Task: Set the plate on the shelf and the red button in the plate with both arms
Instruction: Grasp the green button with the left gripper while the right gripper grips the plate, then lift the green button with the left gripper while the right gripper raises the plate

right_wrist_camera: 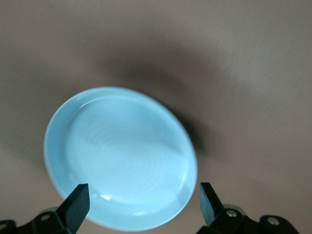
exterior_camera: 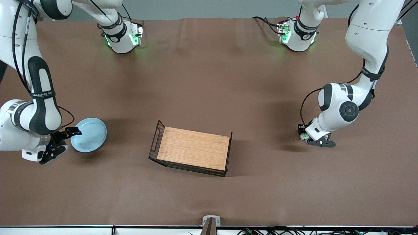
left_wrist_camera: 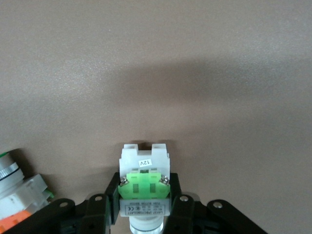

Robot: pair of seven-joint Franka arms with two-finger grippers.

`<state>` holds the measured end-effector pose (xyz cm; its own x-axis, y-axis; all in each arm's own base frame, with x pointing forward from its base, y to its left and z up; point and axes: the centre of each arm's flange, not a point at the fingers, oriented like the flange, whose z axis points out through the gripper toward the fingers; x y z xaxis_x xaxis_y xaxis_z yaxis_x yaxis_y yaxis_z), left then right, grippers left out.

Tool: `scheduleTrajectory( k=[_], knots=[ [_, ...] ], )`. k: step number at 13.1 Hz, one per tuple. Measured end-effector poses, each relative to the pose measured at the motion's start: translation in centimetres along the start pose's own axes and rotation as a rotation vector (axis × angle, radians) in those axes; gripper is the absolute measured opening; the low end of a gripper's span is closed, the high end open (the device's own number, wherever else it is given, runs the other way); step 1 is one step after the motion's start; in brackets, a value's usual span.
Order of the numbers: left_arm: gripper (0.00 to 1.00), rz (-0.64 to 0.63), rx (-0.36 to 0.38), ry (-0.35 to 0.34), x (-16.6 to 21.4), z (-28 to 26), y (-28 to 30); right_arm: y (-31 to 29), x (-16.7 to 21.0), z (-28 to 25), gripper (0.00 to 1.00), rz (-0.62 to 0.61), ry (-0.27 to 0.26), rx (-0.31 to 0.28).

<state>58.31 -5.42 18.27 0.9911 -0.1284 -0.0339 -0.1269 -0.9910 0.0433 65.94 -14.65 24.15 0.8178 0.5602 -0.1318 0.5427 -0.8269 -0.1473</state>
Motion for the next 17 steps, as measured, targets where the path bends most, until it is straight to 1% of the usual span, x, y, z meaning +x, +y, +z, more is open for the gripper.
scheduleTrajectory(
  k=[2, 4, 6, 9, 11, 12, 13, 14, 16, 17],
  knots=[
    [0.41, -0.051, 0.0, 0.014, 0.4, -0.5, 0.0, 0.8, 0.4, 0.7, 1.0, -0.076, 0.032, -0.045],
    [0.41, -0.181, -0.004, 0.044, 1.2, -2.5, 0.5, 1.6, 0.4, 1.9, 1.0, -0.092, 0.047, -0.068],
    [0.41, -0.336, -0.015, 0.028, 2.1, -6.3, 2.9, 2.3, 0.4, 3.2, 1.0, -0.086, 0.057, -0.087],
    [0.41, -0.545, -0.01, -0.02, 3.2, -15.3, 7.6, 2.9, -0.1, 4.5, 1.0, -0.079, 0.047, -0.077],
    [0.41, -0.654, -0.002, -0.045, 3.6, -21.0, 10.5, 3.0, -0.4, 4.6, 1.0, -0.088, 0.045, -0.076],
    [0.41, -0.689, 0.002, -0.056, 3.7, -23.4, 11.6, 3.0, -0.5, 4.7, 0.96, -0.103, 0.044, -0.074],
    [0.41, -0.732, 0.002, -0.062, 3.9, -25.9, 12.4, 3.0, -0.6, 4.9, 0.95, -0.115, 0.04, -0.07],
    [0.41, -0.782, -0.004, -0.056, 4.0, -28.2, 13.1, 3.0, -0.8, 5.2, 0.91, -0.118, 0.036, -0.066],
    [0.41, -0.904, -0.039, -0.047, 3.9, -32.2, 15.4, 3.0, -1.3, 6.0, 0.89, -0.117, 0.028, -0.053],
    [0.41, -0.967, -0.061, -0.046, 3.7, -33.7, 16.8, 3.0, -1.6, 6.5, 0.85, -0.114, 0.023, -0.045]
  ],
)
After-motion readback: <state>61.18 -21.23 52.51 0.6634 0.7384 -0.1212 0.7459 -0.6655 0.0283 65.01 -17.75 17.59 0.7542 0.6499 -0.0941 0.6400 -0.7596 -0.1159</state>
